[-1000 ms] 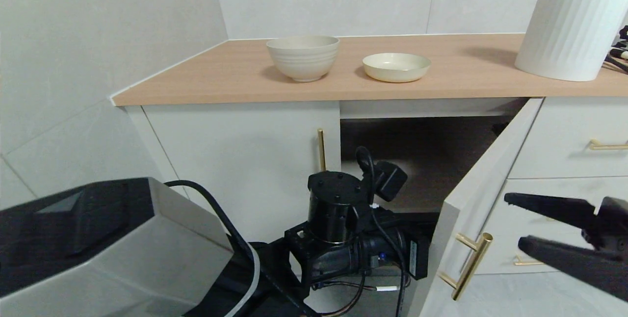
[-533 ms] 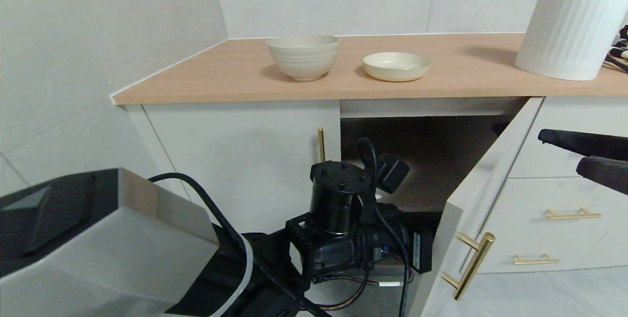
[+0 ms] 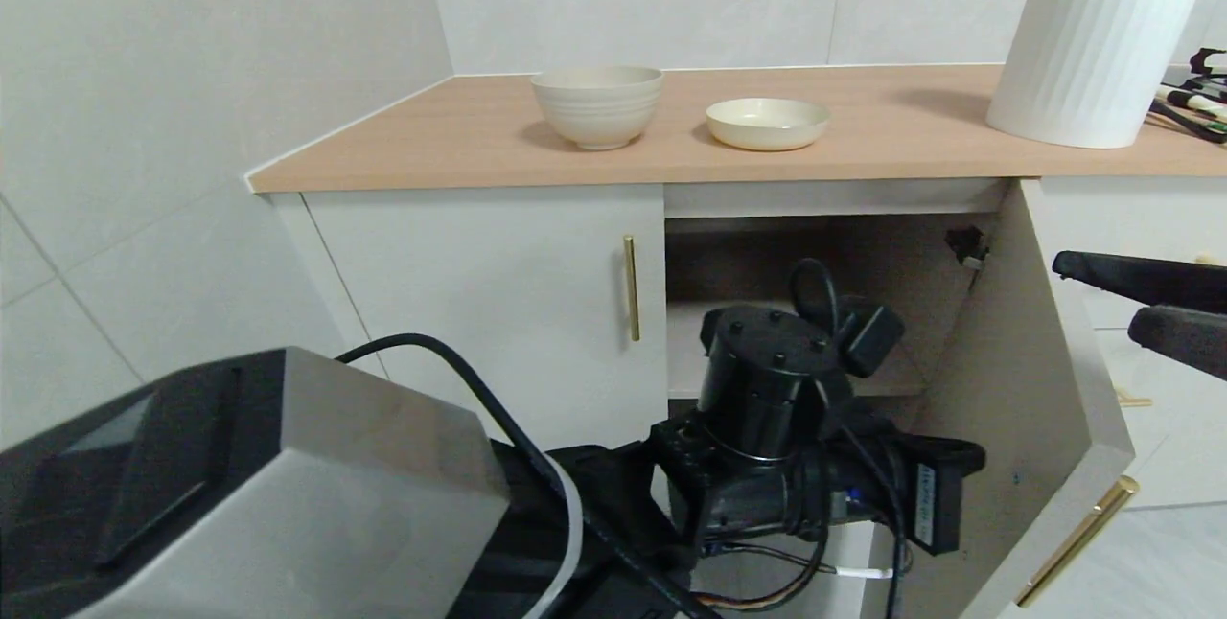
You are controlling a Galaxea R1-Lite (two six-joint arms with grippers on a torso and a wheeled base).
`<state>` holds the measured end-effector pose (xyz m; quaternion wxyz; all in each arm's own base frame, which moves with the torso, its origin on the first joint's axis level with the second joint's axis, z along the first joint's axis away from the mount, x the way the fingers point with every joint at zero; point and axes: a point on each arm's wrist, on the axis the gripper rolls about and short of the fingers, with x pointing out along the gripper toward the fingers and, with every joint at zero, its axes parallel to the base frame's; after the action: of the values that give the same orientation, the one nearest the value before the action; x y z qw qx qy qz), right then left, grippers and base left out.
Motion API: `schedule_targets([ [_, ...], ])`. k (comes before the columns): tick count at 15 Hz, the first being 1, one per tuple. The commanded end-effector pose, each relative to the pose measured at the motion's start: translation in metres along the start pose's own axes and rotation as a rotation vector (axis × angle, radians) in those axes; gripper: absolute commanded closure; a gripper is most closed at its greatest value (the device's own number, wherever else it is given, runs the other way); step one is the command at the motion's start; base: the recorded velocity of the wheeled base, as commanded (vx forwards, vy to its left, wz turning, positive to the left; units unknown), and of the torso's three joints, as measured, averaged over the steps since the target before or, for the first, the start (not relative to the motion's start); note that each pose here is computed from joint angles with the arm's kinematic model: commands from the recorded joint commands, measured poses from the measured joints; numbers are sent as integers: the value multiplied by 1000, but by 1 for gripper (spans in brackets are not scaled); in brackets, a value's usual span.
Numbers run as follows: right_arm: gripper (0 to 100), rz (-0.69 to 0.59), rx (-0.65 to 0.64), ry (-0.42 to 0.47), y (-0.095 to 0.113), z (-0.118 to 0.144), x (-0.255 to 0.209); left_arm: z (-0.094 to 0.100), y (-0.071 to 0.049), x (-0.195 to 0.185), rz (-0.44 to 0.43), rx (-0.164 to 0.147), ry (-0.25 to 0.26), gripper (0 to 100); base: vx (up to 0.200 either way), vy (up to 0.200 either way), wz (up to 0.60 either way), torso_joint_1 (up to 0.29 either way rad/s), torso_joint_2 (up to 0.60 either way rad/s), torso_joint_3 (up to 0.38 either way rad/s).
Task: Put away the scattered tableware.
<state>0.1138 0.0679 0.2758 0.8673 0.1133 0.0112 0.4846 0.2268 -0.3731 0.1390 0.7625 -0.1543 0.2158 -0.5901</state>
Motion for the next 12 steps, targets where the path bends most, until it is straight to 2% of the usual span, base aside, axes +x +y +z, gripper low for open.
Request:
schedule_targets([
  [1,0,2,-5,-5,1,1,-1,-8,-26,41,-78,-50,24,100,0,0,0,0,0,0],
  [3,0,2,-5,-5,1,1,-1,-3,-34,33,-78,-66,11,100,0,0,0,0,0,0],
  [4,0,2,-2,-4,1,1,-1,4,-41,13,-73,-72,10,100,0,0,0,0,0,0],
  [5,0,2,-2,-3,1,0,-1,7,-43,5,-70,-75,9,100,0,0,0,0,0,0],
  [8,0,2,1,1,-1,1,1,29,-48,-62,-21,-90,-31,100,0,0,0,0,0,0],
  [10,0,-3,31,51,-11,-6,16,48,-41,-134,85,-112,-77,100,0,0,0,0,0,0],
  [12,0,-25,71,113,-31,-12,45,68,-36,-204,244,-129,-122,100,0,0,0,0,0,0],
])
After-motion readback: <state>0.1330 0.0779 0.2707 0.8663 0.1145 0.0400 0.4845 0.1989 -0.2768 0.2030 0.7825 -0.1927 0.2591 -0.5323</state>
